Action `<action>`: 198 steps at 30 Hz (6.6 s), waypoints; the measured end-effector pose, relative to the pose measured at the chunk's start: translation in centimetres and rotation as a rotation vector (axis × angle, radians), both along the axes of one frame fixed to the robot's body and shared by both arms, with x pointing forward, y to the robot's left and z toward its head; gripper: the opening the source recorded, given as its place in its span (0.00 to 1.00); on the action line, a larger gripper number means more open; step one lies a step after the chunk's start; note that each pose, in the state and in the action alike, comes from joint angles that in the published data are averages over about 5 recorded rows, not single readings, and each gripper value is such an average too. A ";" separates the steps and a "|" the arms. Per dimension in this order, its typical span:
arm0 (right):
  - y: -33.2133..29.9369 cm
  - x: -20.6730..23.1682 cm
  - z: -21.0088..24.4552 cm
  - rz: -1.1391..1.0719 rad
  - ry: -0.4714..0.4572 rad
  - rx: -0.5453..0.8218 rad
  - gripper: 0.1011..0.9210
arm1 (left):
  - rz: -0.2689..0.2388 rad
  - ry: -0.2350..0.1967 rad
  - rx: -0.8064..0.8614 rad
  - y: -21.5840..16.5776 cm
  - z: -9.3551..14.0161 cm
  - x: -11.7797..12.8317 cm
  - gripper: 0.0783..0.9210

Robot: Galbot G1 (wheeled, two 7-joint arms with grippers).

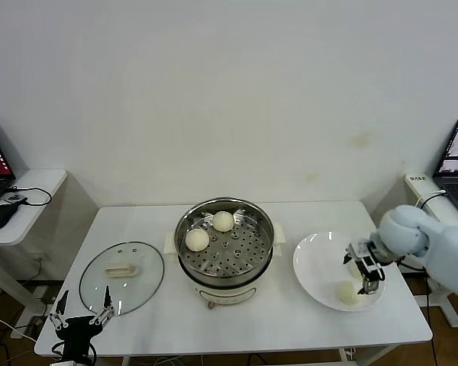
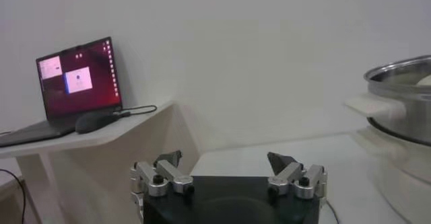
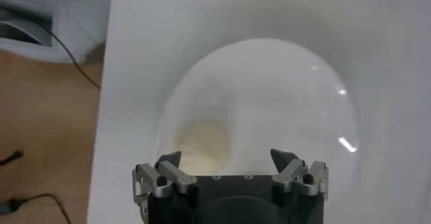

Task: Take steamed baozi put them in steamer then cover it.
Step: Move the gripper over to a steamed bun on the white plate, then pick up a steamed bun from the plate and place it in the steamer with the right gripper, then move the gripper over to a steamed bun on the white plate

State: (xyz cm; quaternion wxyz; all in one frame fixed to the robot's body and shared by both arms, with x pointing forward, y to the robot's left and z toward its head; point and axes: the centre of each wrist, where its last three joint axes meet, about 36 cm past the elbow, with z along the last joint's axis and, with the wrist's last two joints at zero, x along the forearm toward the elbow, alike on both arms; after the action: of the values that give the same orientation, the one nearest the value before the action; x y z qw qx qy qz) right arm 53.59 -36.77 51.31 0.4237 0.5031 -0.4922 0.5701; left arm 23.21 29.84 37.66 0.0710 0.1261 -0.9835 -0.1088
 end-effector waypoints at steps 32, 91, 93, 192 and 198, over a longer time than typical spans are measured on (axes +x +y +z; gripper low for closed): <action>-1.0 1.6 -4.8 -0.097 0.023 0.018 0.64 | 0.009 -0.001 0.004 0.3 -0.1 0.1 0.88; 30.8 5.7 8.9 0.932 -0.145 0.147 0.65 | 0.028 -0.021 -0.001 0.2 0.0 -0.1 0.88; 31.2 5.5 8.5 0.961 -0.143 0.143 0.65 | 0.029 -0.020 -0.001 0.2 -0.1 -0.1 0.88; -6.2 6.0 -6.7 -0.203 -0.125 -0.002 0.78 | 0.002 -0.011 0.016 0.9 -0.7 0.5 0.88; -6.0 6.1 -6.6 -0.202 -0.127 -0.003 0.68 | 0.002 -0.011 0.015 0.9 -0.7 0.5 0.88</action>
State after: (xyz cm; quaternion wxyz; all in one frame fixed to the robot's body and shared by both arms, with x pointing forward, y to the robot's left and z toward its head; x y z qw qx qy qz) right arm 59.69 -42.80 44.72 0.4479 0.4132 -0.5653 0.5560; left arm 23.72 30.77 36.98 0.0647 0.1284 -0.9828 -0.1155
